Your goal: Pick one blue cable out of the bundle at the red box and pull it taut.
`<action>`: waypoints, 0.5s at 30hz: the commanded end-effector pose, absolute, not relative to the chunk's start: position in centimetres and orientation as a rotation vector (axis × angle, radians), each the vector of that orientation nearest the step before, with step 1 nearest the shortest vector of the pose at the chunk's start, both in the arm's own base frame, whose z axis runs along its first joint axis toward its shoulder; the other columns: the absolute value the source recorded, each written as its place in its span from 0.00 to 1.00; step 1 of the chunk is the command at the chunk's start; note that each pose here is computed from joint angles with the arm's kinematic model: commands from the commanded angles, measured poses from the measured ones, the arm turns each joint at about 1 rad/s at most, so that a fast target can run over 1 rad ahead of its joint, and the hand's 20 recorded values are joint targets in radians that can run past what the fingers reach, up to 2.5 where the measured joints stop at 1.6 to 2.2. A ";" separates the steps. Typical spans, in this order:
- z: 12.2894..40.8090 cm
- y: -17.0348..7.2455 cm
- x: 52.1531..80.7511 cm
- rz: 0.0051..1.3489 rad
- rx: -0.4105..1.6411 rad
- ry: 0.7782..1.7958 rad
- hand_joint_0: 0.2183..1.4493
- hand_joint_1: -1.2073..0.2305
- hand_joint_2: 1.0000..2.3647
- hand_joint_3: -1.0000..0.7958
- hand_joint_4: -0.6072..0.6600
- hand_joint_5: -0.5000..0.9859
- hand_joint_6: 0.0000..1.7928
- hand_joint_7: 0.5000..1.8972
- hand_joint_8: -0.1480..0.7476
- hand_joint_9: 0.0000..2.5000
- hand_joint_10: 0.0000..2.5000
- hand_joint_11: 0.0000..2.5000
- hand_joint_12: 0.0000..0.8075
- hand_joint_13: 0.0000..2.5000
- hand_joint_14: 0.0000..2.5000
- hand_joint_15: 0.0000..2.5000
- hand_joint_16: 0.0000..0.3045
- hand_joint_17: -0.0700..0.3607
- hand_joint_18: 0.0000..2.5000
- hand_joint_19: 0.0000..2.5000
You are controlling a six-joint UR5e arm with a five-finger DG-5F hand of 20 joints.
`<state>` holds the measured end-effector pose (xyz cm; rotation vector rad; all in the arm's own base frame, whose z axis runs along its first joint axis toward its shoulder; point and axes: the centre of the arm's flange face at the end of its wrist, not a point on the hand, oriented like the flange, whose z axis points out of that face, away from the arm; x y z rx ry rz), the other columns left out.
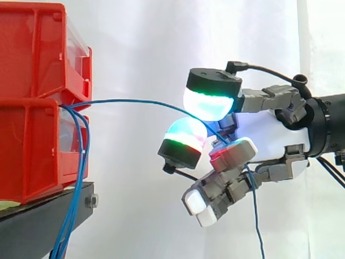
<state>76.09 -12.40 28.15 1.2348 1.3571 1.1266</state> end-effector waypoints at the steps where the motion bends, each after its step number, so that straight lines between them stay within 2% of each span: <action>1: 28.1 -12.4 76.0 1.125 1.238 1.360 0.32 0.27 0.01 0.49 0.58 0.28 0.51 0.36 0.65 0.51 0.00 0.48 0.53 0.32 0.00 0.16 0.20 0.48 0.26 0.13; 8: 28.2 -12.4 76.0 1.123 1.243 1.363 0.36 0.21 0.02 0.54 0.54 0.27 0.51 0.48 0.62 0.51 0.00 0.50 0.50 0.32 0.01 0.16 0.18 0.45 0.26 0.13; 15: 28.1 -12.3 75.9 1.121 1.248 1.372 0.36 0.21 0.02 0.54 0.53 0.28 0.52 0.47 0.63 0.52 0.00 0.50 0.51 0.33 0.01 0.17 0.18 0.46 0.27 0.13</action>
